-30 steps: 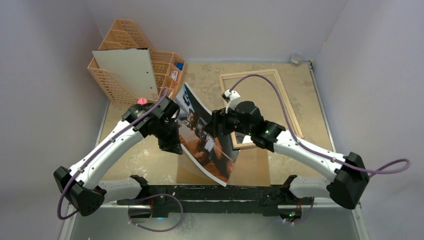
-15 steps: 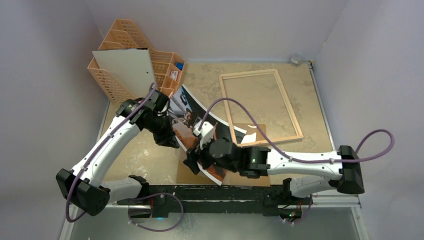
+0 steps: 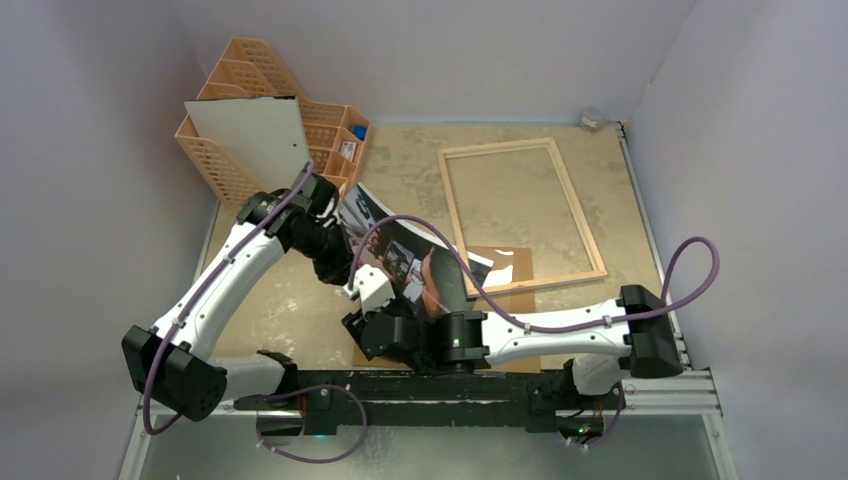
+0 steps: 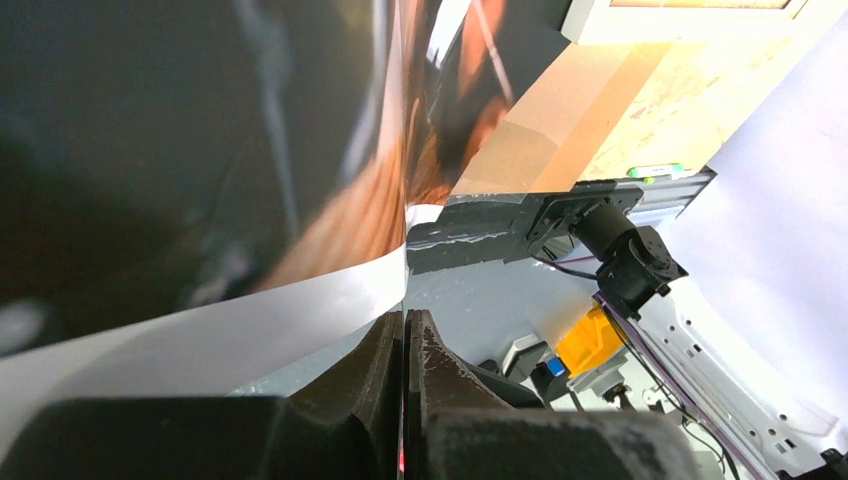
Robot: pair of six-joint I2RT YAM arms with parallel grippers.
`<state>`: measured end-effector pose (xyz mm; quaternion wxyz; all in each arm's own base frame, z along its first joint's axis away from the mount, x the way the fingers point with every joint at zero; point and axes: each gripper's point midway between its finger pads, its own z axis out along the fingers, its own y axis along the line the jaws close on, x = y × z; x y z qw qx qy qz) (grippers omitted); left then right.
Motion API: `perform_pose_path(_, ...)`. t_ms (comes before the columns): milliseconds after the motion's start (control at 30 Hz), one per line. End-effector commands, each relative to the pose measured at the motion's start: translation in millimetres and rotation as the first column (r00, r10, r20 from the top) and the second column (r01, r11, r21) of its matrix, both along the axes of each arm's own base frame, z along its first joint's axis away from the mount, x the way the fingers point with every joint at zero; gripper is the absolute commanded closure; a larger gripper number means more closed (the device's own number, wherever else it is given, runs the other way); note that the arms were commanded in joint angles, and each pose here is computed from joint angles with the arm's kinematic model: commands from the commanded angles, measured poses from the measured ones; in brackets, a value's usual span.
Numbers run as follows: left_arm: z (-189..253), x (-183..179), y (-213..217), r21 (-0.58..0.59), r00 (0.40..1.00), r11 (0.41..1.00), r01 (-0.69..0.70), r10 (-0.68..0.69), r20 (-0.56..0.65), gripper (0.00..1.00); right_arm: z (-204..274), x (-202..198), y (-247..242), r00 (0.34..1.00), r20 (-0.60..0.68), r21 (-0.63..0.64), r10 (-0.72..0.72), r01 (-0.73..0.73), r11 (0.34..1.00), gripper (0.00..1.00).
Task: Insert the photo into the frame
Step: Pick up the photo frame item at the center of the board.
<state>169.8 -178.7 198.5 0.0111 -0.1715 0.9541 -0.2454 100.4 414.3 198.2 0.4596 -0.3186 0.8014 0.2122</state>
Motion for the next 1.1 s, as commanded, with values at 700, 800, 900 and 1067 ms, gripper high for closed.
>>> perform_pose_path(700,12.1,-6.1,-4.1,-0.059,1.0,0.998,-0.002,0.002,-0.005,1.0,17.2,43.1,-21.0,0.937,0.192,-0.059,-0.291,0.307,0.95,1.0)
perform_pose_path(800,15.4,-2.0,0.4,-0.025,1.0,1.0,0.01,-0.009,0.019,0.8,22.4,38.5,-15.3,0.953,0.174,-0.047,-0.249,0.261,0.964,1.0)
perform_pose_path(900,18.9,7.1,11.6,0.057,0.996,0.997,0.05,-0.054,0.071,0.56,31.8,29.4,-4.2,0.976,0.147,-0.022,-0.159,0.164,0.986,1.0)
perform_pose_path(1067,17.4,21.7,41.0,0.247,0.987,0.967,0.064,-0.098,0.125,0.32,50.5,3.0,15.5,0.996,0.083,0.02,0.045,-0.047,0.999,1.0)
